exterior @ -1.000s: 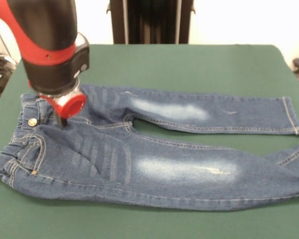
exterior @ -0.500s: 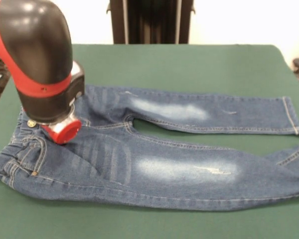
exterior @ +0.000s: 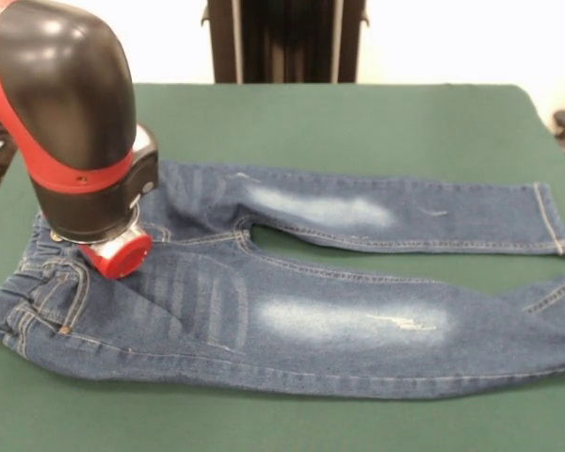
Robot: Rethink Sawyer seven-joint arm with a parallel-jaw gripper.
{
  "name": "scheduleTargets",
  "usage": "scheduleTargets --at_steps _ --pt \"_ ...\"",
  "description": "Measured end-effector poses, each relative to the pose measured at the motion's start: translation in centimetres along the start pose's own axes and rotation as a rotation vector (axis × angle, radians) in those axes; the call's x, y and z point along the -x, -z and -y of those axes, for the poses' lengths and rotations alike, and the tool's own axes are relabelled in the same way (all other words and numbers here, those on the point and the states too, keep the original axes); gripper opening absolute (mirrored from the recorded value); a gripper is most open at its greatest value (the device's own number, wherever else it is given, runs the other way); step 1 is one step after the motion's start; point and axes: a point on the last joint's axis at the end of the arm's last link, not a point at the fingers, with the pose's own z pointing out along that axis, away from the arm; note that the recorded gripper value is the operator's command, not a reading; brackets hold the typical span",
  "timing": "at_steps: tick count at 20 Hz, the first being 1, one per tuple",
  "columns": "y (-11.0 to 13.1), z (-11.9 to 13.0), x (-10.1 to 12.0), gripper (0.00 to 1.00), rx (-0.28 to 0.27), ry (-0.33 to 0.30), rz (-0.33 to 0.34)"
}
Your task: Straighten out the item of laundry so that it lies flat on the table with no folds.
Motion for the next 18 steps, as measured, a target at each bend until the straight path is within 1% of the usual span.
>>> scheduleTargets --at_steps 9,11,18 --pt "0.0 0.2 0.3 0.0 0.003 -0.006 -0.001" --pt "-0.1 0.4 1.0 0.0 0.003 -0.012 -0.005" --pt "-0.2 1.7 5.0 0.0 0.019 -0.05 -0.054"
